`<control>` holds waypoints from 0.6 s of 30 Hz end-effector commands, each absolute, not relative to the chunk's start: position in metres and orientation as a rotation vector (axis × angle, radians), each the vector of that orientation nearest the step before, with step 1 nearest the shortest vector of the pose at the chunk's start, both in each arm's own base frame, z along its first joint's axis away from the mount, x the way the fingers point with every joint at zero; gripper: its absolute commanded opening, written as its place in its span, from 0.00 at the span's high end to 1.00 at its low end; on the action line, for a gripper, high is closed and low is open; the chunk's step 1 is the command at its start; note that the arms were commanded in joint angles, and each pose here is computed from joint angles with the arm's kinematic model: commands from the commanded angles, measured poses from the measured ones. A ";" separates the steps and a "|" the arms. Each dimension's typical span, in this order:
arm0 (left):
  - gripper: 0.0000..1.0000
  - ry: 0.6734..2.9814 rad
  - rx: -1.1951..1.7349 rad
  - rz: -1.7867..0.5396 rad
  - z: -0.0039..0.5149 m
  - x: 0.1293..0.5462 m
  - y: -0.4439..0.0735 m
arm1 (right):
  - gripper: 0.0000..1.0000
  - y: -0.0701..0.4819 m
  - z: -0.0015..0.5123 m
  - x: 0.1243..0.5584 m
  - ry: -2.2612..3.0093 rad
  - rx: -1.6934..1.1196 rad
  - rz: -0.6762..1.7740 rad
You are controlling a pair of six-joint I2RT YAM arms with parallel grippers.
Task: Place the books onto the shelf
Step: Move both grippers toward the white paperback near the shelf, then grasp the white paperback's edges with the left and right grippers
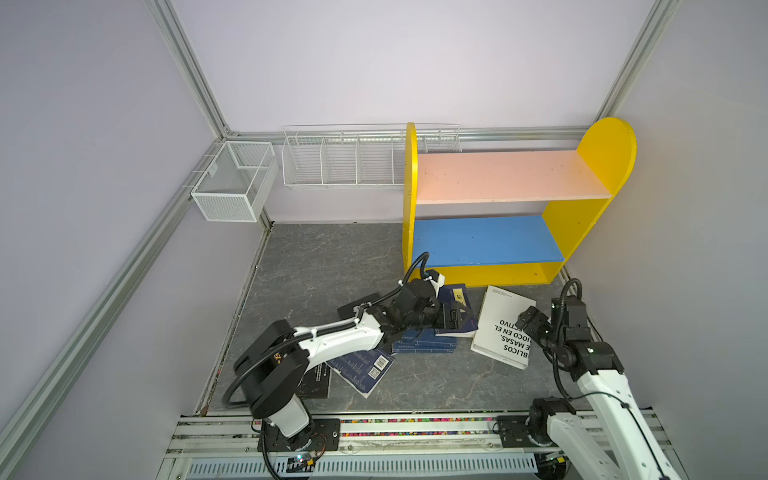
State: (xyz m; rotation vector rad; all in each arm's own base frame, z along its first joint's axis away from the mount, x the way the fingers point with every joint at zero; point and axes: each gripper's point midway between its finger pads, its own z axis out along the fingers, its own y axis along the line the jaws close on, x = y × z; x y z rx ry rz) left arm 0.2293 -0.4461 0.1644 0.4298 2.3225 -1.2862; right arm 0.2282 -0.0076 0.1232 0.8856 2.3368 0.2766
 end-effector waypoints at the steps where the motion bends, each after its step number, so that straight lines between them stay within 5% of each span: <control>1: 0.04 2.255 0.547 -1.331 0.171 0.229 -0.480 | 0.08 0.011 0.118 0.239 2.355 0.819 0.482; 18: 0.15 2.378 0.551 -1.222 0.088 0.252 -0.550 | 0.11 0.006 0.083 0.232 2.406 0.860 0.517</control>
